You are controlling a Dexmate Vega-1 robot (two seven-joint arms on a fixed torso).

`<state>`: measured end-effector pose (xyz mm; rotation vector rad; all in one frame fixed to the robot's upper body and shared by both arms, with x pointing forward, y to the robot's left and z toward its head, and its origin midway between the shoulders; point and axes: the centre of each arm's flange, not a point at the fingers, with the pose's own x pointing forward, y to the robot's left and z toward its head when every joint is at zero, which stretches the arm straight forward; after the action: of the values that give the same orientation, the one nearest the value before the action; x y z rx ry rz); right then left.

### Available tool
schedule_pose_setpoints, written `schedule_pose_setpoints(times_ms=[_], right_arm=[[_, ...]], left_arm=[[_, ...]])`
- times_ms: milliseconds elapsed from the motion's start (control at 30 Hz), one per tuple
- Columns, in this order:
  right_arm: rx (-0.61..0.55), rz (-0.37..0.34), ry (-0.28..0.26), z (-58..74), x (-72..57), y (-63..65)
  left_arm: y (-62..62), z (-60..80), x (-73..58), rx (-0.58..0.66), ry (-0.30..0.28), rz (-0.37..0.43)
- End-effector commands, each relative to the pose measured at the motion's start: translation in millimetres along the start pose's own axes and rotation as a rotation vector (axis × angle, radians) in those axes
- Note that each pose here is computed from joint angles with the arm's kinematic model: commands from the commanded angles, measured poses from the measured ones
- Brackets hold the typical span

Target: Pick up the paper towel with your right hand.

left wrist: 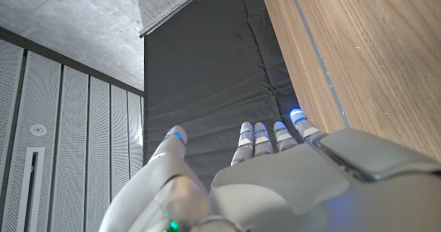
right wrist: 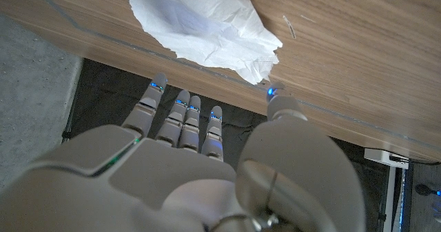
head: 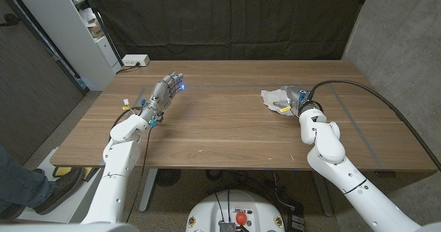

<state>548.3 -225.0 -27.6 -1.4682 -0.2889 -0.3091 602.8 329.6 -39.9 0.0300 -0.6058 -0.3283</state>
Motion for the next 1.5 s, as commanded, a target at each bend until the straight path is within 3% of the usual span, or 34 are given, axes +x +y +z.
schedule_pose_setpoints(times_ms=[33, 1500], right_arm=[[-0.007, 0.042, 0.024, -3.9, 3.7, 7.8], [0.004, 0.078, 0.075, -15.5, 16.0, 34.4]], left_arm=[[-2.8, -0.3, -0.4, -0.002, 0.008, -0.007], [-4.4, 3.3, 3.7, 0.011, 0.011, -0.015]])
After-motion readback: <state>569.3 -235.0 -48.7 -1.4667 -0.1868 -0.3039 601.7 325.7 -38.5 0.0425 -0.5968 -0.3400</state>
